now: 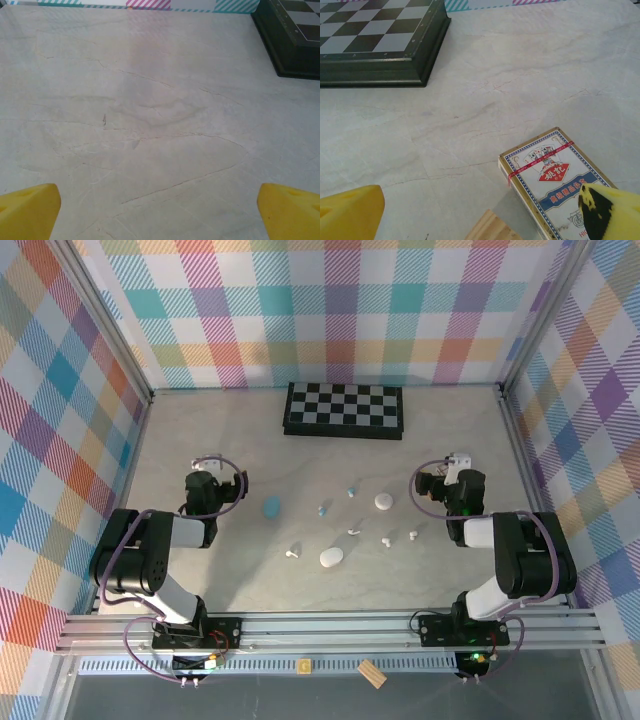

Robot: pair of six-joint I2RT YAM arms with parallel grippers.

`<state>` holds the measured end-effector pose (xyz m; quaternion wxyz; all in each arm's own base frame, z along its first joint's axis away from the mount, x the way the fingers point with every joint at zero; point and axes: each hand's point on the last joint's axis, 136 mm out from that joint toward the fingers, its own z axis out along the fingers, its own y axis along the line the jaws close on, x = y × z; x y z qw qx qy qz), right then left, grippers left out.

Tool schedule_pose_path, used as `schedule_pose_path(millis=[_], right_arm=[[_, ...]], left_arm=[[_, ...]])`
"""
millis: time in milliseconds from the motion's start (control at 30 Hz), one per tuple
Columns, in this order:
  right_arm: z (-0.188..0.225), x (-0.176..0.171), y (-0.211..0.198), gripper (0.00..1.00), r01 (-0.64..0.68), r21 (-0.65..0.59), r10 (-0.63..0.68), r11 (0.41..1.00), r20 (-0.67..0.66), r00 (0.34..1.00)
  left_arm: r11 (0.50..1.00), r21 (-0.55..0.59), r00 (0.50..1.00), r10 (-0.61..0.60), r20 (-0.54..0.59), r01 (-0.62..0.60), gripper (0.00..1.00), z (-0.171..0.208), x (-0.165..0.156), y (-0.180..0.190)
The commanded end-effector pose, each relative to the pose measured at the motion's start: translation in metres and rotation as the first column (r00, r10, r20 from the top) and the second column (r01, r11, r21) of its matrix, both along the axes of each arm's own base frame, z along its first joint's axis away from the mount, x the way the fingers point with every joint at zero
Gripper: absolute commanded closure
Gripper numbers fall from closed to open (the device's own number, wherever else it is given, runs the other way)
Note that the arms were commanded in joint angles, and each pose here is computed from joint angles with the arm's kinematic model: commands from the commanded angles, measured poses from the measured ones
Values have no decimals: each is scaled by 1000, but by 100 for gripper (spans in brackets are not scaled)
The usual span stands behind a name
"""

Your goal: Insert the wireless bluetooth earbuds into the charging case

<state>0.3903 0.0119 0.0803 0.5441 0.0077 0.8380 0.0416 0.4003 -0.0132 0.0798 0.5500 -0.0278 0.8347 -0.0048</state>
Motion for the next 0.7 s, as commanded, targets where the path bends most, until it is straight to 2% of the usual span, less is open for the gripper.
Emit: schedule_pose_path(millis=[0,667], right_arm=[[11,7,3,1,-9,-2,9,1000,38,999],[12,7,5,1,-23,1,23,1000,39,999]], left_arm=[[1000,-13,1000,-7,6,7,0,1,1,-1],[1000,-13,1000,-7,5,7,0,1,1,-1]])
